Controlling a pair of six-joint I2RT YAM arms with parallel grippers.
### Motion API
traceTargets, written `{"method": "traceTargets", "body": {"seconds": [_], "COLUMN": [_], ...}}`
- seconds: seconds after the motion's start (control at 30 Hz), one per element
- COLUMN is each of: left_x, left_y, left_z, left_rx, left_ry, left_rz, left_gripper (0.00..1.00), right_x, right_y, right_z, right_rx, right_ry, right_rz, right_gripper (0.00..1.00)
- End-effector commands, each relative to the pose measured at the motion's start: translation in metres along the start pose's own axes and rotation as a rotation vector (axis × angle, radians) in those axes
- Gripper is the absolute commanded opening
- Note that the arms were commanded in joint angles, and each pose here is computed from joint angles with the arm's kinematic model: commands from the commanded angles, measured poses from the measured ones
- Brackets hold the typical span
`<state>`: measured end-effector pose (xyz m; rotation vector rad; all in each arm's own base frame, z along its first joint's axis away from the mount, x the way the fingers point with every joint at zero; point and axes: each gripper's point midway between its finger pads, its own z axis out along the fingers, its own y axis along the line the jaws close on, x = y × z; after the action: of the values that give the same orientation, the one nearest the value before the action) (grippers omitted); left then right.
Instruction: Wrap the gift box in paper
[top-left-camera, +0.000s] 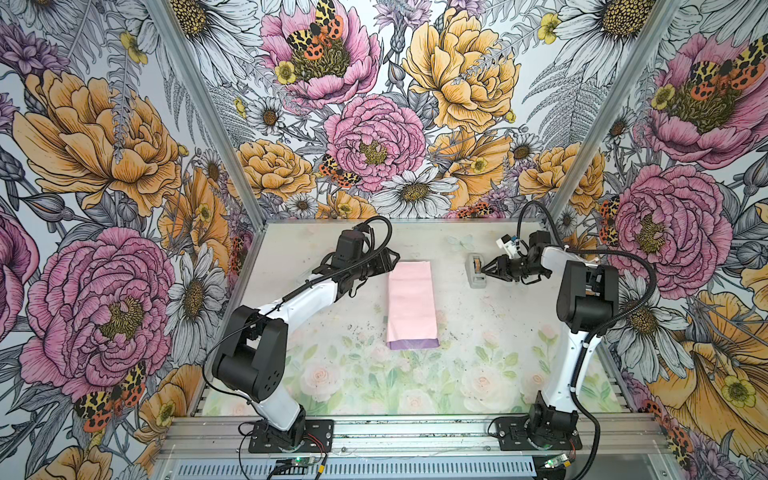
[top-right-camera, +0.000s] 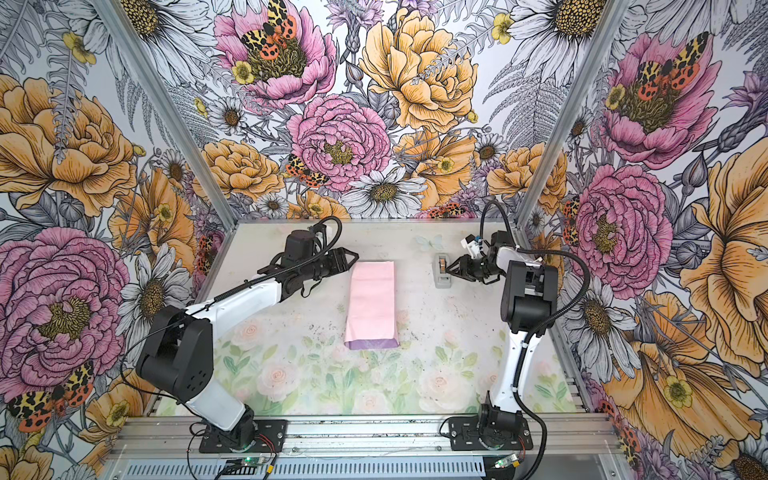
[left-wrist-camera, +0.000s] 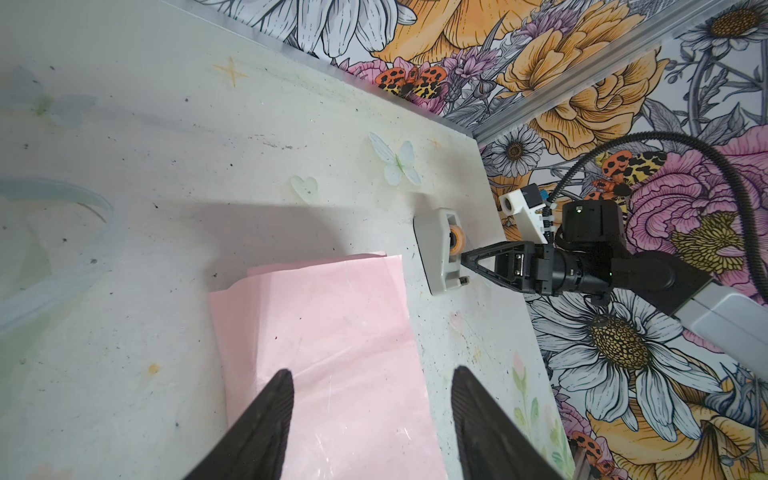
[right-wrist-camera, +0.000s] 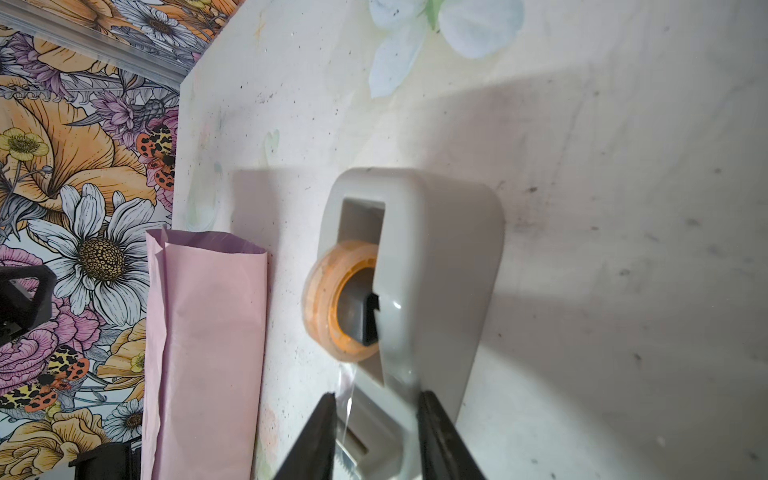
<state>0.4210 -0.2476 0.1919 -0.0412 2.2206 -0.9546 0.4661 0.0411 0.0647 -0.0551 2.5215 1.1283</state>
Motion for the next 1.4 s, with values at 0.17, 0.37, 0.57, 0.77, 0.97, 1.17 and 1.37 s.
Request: {"method": "traceTargets", "body": {"seconds": [0.17,0.37,0.57,0.77,0.97,1.17,1.37], "left_x": [-0.014,-0.013,-0.014,-0.013,-0.014,-0.012,-0.013], "left_y": [-0.008,-0.010,-0.009,-0.010,-0.010,-0.010,-0.011], "left_z": [-0.001,-0.002,-0.003,-0.002,-0.002,-0.002,-0.002], "left_rx": [0.009,0.011,0.007,0.010,0.012,0.015,0.021], "left_ry": [-0.049,-0.050,-0.053,-0.052,-0.054,-0.053,-0.056], "left_rz": [0.037,0.041,0.044,0.045,0.048,0.050,0.049], "left_gripper": [0.62,0.62,0.62,0.62,0.62,0.62,0.62], "right_x": [-0.012,-0.005,0.003,0.008,0.014,0.017,0.017], "right_y": [0.037,0.024,0.013,0.012,0.007,0.002,0.006], "right_z": [-0.015,-0.001,0.011,0.019,0.024,0.026,0.029], "right_rx": [-0.046,-0.025,-0.016,-0.036,-0.037,-0.061,-0.117], "right_ry": [-0.035,-0.001,0.038,0.068,0.104,0.133,0.142], "right_rz": [-0.076,-0.059,-0.040,-0.034,-0.017,0.016,0.035], "right_gripper": [0.36,0.37,0.37,0.35,0.34,0.30,0.26]}}
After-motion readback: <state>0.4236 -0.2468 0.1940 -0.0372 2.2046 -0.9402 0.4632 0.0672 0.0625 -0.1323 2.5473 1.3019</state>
